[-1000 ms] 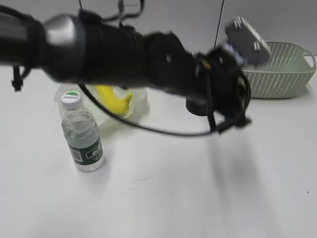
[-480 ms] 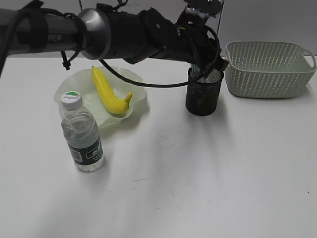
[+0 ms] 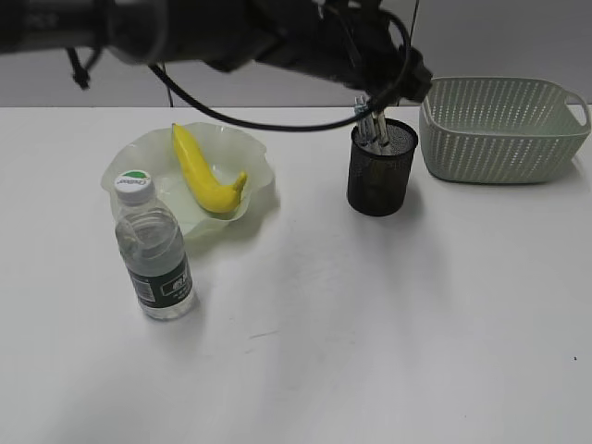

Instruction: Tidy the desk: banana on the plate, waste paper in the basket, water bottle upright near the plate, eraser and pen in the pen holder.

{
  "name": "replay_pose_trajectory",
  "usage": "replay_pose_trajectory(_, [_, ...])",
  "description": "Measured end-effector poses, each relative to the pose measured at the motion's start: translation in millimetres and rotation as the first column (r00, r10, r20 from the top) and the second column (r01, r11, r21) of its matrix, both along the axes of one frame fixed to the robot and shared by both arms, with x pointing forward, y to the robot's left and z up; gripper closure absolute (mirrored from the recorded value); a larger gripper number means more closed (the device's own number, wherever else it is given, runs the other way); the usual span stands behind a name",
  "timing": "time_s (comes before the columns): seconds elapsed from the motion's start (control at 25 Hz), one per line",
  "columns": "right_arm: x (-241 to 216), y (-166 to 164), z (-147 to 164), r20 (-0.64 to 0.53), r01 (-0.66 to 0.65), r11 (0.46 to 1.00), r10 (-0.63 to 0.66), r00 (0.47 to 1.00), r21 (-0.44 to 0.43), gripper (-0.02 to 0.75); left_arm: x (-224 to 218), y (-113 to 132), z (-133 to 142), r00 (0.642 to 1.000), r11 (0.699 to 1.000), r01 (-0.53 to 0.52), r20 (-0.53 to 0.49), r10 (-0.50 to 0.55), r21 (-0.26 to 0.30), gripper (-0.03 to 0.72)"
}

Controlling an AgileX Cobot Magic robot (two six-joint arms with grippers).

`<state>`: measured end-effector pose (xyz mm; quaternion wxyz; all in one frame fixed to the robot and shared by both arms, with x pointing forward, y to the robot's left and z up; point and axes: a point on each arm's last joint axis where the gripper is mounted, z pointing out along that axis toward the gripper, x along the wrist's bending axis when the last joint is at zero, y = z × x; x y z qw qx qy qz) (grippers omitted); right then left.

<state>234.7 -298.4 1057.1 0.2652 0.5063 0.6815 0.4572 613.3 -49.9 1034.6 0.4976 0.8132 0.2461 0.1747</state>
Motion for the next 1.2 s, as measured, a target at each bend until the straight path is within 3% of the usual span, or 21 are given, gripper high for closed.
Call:
replay_pose_trajectory(0.12, [0, 0, 0, 0.001, 0.002, 1.000, -0.002, 1.000, -0.003, 0.407, -23, 22, 53, 0.999, 0.998, 0.045, -0.003, -0.045, -0.031, 0.438])
replay_pose_trajectory(0.28, [0, 0, 0, 0.001, 0.002, 1.000, -0.002, 1.000, -0.003, 0.407, -67, 66, 93, 0.999, 1.000, 0.028, -0.028, -0.028, -0.011, 0.473])
replay_pose_trajectory(0.56, [0, 0, 0, 0.002, 0.003, 1.000, -0.003, 1.000, -0.004, 0.407, -172, 166, 84, 0.978, 0.987, -0.082, -0.178, 0.106, 0.139, 0.475])
replay_pose_trajectory(0.72, [0, 0, 0, 0.002, 0.003, 1.000, -0.003, 1.000, -0.005, 0.407, -235, 222, 69, 0.966, 0.971, -0.090, -0.218, 0.140, 0.222, 0.475])
replay_pose_trajectory(0.84, [0, 0, 0, 0.002, 0.003, 1.000, -0.003, 1.000, -0.005, 0.408, -288, 265, 65, 0.967, 0.976, -0.097, -0.212, 0.139, 0.196, 0.475])
replay_pose_trajectory(1.04, [0, -1, 0, 0.002, 0.004, 1.000, -0.004, 1.000, -0.005, 0.414, -344, 312, 51, 0.973, 0.985, -0.133, -0.173, 0.151, 0.114, 0.475])
replay_pose_trajectory(1.2, [0, -1, 0, 0.002, 0.004, 1.000, -0.004, 1.000, -0.005, 0.431, -366, 344, 42, 0.955, 0.962, -0.273, -0.113, 0.273, 0.015, 0.476])
